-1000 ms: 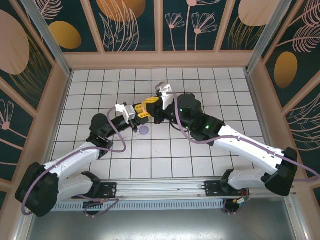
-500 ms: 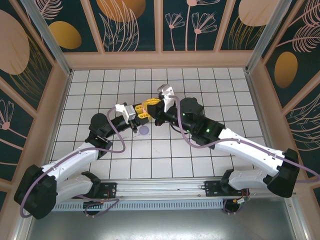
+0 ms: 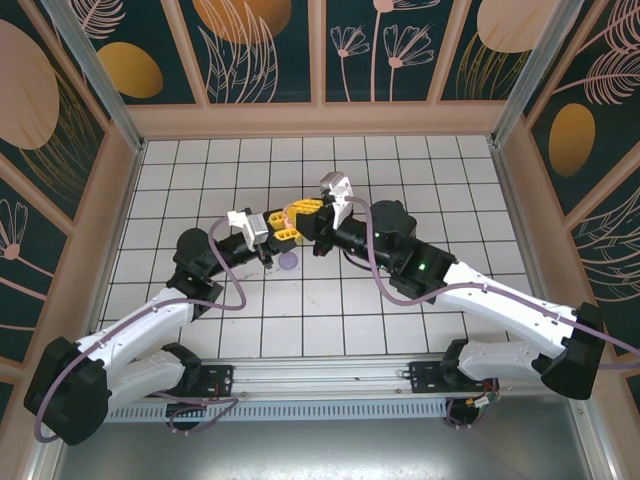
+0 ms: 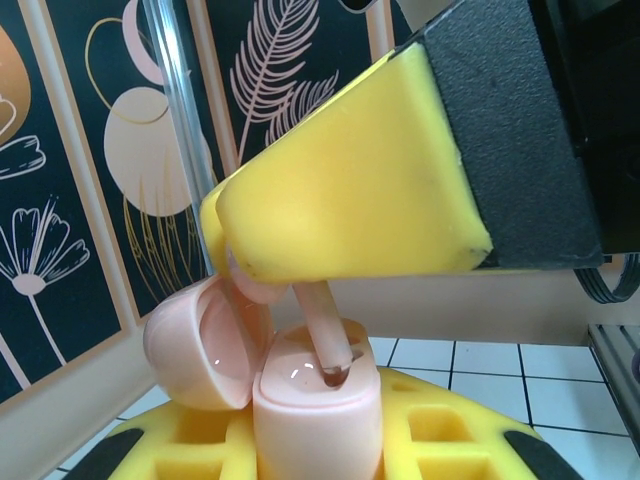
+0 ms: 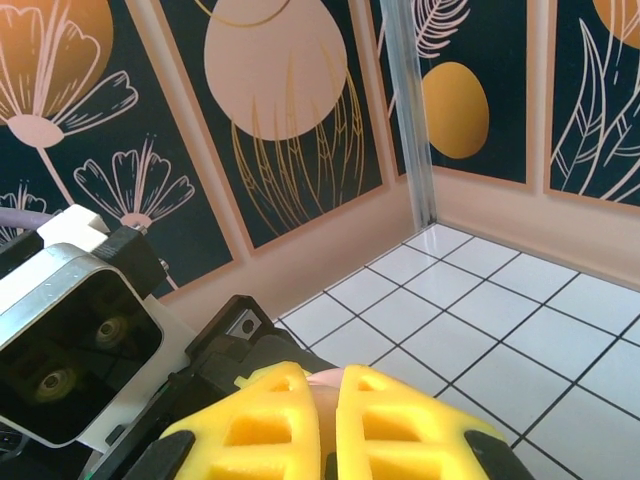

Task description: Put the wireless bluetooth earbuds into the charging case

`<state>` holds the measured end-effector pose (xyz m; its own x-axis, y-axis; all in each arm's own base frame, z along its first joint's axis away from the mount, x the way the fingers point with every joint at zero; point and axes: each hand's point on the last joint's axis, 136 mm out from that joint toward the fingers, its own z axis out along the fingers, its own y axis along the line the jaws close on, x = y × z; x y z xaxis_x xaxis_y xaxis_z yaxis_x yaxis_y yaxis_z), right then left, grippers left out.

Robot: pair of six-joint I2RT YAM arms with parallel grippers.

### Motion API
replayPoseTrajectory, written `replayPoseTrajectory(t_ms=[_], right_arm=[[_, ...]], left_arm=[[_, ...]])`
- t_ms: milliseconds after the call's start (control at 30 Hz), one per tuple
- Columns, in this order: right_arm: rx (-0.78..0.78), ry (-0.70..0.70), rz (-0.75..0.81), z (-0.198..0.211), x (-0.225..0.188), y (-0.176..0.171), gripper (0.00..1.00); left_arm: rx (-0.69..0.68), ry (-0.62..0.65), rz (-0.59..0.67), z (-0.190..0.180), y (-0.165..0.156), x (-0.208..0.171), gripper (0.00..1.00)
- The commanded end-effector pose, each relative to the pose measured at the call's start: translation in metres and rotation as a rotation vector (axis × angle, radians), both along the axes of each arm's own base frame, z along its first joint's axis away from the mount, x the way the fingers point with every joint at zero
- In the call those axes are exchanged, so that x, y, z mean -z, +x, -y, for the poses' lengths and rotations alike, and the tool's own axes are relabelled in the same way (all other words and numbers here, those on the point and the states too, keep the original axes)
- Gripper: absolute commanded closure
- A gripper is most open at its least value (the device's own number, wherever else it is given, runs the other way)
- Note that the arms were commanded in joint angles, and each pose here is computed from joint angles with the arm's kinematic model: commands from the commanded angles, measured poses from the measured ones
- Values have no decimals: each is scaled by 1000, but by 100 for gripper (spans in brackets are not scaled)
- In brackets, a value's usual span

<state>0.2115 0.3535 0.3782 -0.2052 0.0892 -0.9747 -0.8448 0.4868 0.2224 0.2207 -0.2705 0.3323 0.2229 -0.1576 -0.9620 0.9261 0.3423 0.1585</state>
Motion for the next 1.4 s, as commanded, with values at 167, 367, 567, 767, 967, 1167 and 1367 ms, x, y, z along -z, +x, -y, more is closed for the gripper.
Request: replayPoseTrajectory(t_ms=[167,367,567,767,967,1167,1367], right_arm=[[-27,-147,-23,-15,33,1,94],[50,-162,-5,-4,35,8,94],[145,-148,20,15,26,18,94],[61,-199,14,2,34,9,94],[-1,-272,4,-10,50,-2,94],[-72,-289,-11,-17,54,-12,94],[-90,-344,-25,-20,66,-15,96]], left_arm=[[134,-93,266,-2,-48,-65,100],[137,-84,269,-1,-50,-65,100],[138,-81,275,-2,-51,-67,100],[139,-83,272,-1,-51,-69,100],[135,-76,270,-1,-50,-70,100],[135,-75,268,0,-48,-70,100],[129,-77,266,0,-46,-71,100]])
